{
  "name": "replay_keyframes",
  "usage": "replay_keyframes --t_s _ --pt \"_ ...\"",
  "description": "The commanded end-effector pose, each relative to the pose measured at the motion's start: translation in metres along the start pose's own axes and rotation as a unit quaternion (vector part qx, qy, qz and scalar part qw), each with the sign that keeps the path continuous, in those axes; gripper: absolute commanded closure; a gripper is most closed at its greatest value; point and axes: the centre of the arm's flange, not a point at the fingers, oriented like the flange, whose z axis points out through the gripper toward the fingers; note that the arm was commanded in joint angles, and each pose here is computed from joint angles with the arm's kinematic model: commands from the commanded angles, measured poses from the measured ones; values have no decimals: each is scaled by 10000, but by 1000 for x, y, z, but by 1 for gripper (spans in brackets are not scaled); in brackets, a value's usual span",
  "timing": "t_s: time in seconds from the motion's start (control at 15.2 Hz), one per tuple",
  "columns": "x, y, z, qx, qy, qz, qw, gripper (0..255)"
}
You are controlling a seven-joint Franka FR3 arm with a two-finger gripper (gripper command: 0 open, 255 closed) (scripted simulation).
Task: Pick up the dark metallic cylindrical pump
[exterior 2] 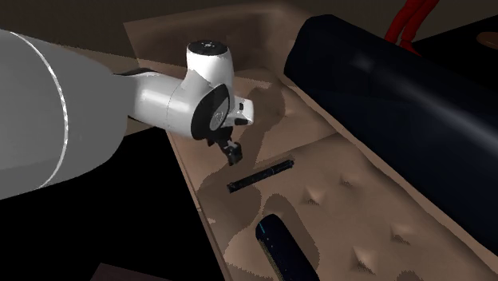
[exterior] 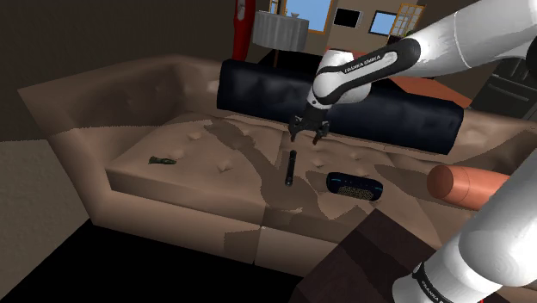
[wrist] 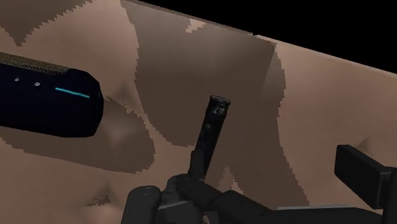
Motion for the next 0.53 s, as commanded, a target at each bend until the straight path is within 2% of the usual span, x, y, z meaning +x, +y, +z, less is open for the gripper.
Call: replay_keyframes --t_s 0.0,0.46 --pt "17 2 22 -27 -21 165 9999 0" --pt "75 14 95 -123 -103 733 9972 0"
